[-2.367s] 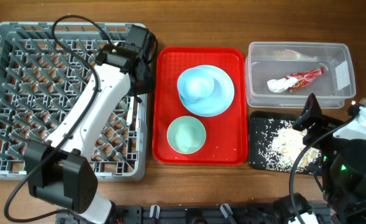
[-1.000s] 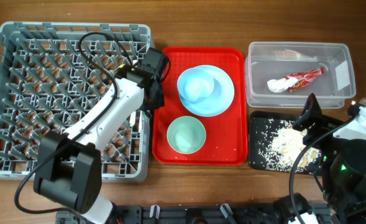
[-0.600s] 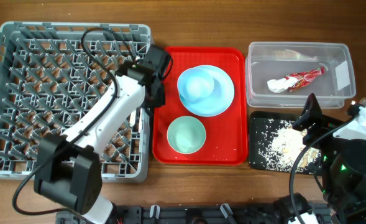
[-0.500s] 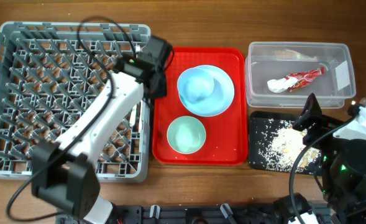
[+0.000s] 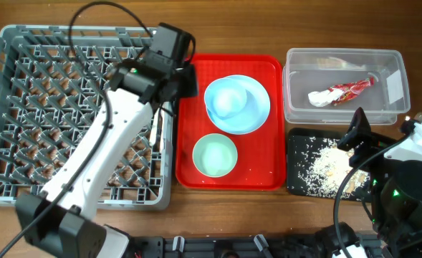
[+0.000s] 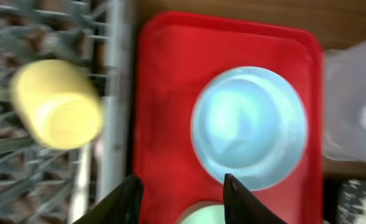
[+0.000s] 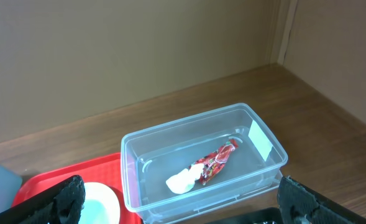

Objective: Sort waste into correct bins and load items into the dishwasher rack
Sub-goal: 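Swing the left gripper over the light blue bowl on the red tray, then grasp the light blue bowl rim with the left gripper and lift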

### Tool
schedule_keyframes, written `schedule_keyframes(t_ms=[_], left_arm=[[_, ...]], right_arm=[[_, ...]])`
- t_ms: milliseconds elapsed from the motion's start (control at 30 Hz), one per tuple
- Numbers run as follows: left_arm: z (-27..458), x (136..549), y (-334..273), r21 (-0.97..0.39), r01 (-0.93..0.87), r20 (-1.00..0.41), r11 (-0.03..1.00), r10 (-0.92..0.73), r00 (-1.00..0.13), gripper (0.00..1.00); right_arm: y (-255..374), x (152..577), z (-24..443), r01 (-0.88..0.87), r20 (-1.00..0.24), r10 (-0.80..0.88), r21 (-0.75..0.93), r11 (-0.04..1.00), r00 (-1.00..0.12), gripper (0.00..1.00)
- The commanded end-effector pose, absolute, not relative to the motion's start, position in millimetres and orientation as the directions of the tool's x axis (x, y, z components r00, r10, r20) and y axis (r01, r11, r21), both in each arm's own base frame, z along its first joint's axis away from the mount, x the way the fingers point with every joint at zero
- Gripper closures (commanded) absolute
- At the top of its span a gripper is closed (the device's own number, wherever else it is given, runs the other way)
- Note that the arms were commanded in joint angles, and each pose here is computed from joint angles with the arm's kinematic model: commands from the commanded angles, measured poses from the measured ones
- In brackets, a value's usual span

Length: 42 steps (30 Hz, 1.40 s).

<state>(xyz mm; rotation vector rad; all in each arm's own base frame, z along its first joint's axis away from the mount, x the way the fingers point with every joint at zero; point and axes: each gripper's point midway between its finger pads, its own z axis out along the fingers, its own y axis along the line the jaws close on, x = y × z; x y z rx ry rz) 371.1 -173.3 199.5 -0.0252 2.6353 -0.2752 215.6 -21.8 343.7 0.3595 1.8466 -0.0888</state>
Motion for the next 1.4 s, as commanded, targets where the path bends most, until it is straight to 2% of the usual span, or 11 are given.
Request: schedule_keyframes(t_ms=[0,467,700,933,1200,1267,1367], left_arm=[[171,364,-207,-0.245,0.116,-0.4,0.963,0.009,-0.916,0.58],[78,370,-330,-0.251,0.325,-0.432,0.912,0.196,-0.88,0.61],[41,378,-336,-0.148,0.319,-0.456,0.936,0.222,-0.862,0.62],[40,383,-331,-0.116,0.304,-0.474,0.946,0.216,-0.854,0.66],[34,374,-323,-0.093,0.3,-0.43,0.949,0.233,-0.872,0.86],[34,374,-323,-0.093,0.3,-0.429,0.949,0.234,-0.873,0.94],[44,375,-324,-0.102,0.301,-0.446,0.948,0.227,-0.866,0.96]], right_arm=[[-25,214,349,0.307,-0.947,0.215,0.136,0.942,-0.239,0.0],[-25,214,349,0.307,-0.947,0.214,0.136,0.942,-0.239,0.0],[-25,214,349,0.307,-0.947,0.215,0.136,0.942,-0.239,0.0],[-25,214,349,0.307,-0.947,0.215,0.136,0.942,-0.239,0.0],[-25,214,349,0.307,-0.947,0.215,0.137,0.942,-0.238,0.0],[-25,214,349,0.307,-0.947,0.214,0.136,0.942,-0.239,0.0],[-25,214,349,0.307,-0.947,0.215,0.136,0.942,-0.239,0.0]])
